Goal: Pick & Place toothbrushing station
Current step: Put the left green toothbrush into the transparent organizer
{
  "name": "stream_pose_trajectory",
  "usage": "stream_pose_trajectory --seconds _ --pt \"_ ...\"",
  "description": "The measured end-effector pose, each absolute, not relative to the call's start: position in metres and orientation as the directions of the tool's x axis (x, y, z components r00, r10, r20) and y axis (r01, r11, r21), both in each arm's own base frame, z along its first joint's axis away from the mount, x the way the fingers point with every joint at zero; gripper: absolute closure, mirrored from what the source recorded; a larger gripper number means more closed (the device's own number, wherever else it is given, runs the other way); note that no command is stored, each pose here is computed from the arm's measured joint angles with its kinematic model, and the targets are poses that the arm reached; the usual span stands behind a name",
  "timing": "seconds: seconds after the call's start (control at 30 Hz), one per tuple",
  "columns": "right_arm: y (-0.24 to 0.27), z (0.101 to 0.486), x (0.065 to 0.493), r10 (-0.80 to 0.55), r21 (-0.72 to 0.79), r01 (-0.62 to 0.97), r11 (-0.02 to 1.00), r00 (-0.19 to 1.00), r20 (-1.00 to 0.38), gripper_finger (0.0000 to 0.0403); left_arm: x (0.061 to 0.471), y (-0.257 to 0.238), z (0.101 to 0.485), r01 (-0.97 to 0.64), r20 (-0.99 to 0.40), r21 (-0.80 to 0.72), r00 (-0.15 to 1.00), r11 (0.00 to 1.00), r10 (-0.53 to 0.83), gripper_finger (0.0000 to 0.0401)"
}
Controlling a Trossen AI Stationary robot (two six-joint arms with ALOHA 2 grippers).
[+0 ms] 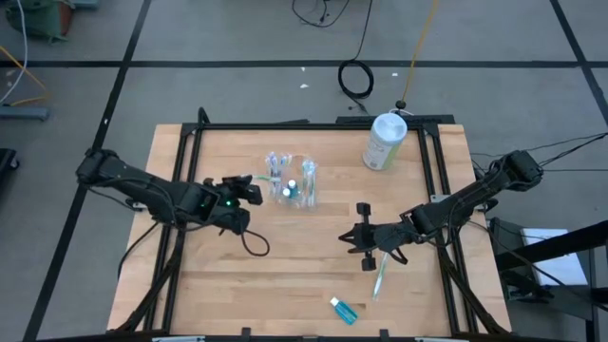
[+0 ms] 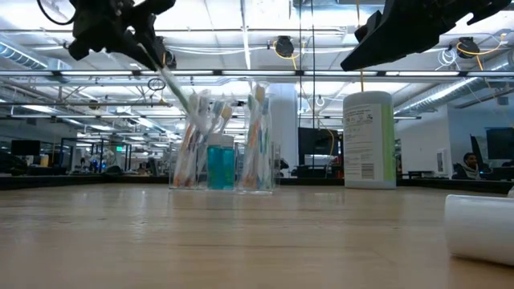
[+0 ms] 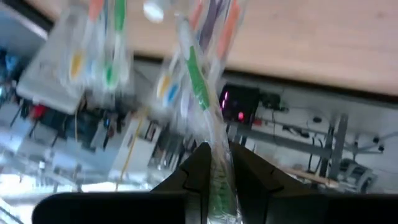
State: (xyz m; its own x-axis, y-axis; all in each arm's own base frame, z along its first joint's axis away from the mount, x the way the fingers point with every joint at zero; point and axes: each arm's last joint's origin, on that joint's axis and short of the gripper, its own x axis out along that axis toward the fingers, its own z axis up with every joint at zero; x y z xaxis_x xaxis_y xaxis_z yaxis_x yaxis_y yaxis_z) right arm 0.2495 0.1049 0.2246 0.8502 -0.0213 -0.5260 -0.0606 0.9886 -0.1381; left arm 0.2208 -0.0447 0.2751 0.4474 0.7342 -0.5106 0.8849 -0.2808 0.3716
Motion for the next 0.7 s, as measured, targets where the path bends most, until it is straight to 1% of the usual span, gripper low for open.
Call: stream_pose_trajectory --seconds 0.1,0.3,0.6,0.7 --pt "0.105 0.225 0.249 -0.022 -0.143 -0.063 0.988 0.850 -0.526 0.0403 0.224 -0.047 0.270 0.893 -0.550 0.342 0.442 -0.292 0.709 0.0345" --pt "0.105 0.225 0.250 -0.021 -0.142 -0.063 0.988 0.850 -0.526 0.0403 0.230 -0.048 0.262 0.905 -0.585 0.299 0.425 -0.303 0.691 0.0345" --pt "0.105 0.225 0.249 -0.022 -0.149 -0.067 0.987 0.850 -0.526 0.0403 0.226 -0.046 0.264 0.913 -0.563 0.275 0.408 -0.303 0.718 0.0345" --pt "0.105 0.225 0.249 -0.021 -0.149 -0.067 0.987 0.850 -0.526 0.0403 0.220 -0.044 0.264 0.926 -0.570 0.228 0.377 -0.300 0.730 0.0345"
